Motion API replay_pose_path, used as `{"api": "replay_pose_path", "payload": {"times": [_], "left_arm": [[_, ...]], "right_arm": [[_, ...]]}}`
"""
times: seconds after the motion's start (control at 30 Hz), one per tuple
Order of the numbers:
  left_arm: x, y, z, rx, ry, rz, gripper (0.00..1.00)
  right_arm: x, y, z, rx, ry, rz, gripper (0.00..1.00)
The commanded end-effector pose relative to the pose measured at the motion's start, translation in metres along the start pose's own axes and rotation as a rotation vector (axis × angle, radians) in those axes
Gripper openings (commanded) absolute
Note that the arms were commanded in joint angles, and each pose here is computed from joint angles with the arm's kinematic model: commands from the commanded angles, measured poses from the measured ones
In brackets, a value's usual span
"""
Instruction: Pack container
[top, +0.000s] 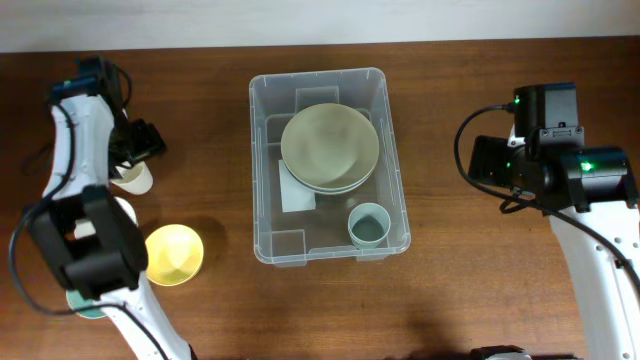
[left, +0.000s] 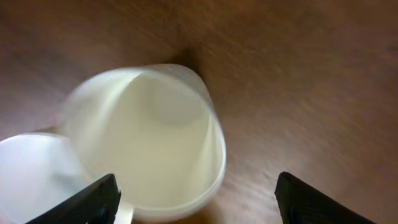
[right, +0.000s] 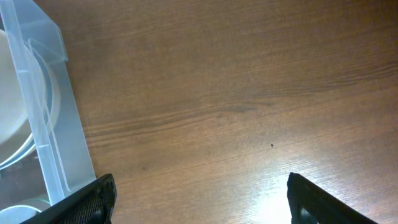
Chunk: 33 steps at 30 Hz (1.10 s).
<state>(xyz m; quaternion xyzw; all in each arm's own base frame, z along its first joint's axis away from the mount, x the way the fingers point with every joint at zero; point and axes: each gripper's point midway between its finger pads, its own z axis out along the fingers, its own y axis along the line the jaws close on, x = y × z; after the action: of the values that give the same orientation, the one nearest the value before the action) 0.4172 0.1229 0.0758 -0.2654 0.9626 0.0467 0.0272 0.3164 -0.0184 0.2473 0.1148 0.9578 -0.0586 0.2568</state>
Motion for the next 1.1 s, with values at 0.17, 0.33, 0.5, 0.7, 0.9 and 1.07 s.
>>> {"api": "replay_pose_path", "payload": {"times": [0.17, 0.33, 0.5, 0.7, 0.9, 1.07], "left_arm": [[0.001, -0.004, 0.046, -0.017, 0.072, 0.021, 0.48], [0.001, -0.01, 0.044, -0.01, 0.064, 0.032, 0.13], [0.002, -0.026, 0.035, 0.01, 0.056, 0.06, 0.01], [0.002, -0.057, -0.033, 0.051, -0.035, 0.13, 0.0], [0.021, -0.101, -0.145, 0.178, -0.252, 0.232, 0.01], [0.069, -0.136, -0.233, 0.299, -0.433, 0.36, 0.01]], "right_arm": [[0.001, -0.005, -0.004, 0.022, 0.002, 0.009, 0.83], [0.003, -0.006, -0.004, 0.024, 0.009, 0.007, 0.83], [0.003, -0.006, -0.004, 0.024, 0.01, 0.007, 0.83], [0.004, -0.006, -0.004, 0.025, 0.013, 0.006, 0.83], [0.004, -0.006, -0.004, 0.025, 0.013, 0.006, 0.83], [0.004, -0.009, -0.003, 0.034, 0.016, 0.026, 0.79]]}}
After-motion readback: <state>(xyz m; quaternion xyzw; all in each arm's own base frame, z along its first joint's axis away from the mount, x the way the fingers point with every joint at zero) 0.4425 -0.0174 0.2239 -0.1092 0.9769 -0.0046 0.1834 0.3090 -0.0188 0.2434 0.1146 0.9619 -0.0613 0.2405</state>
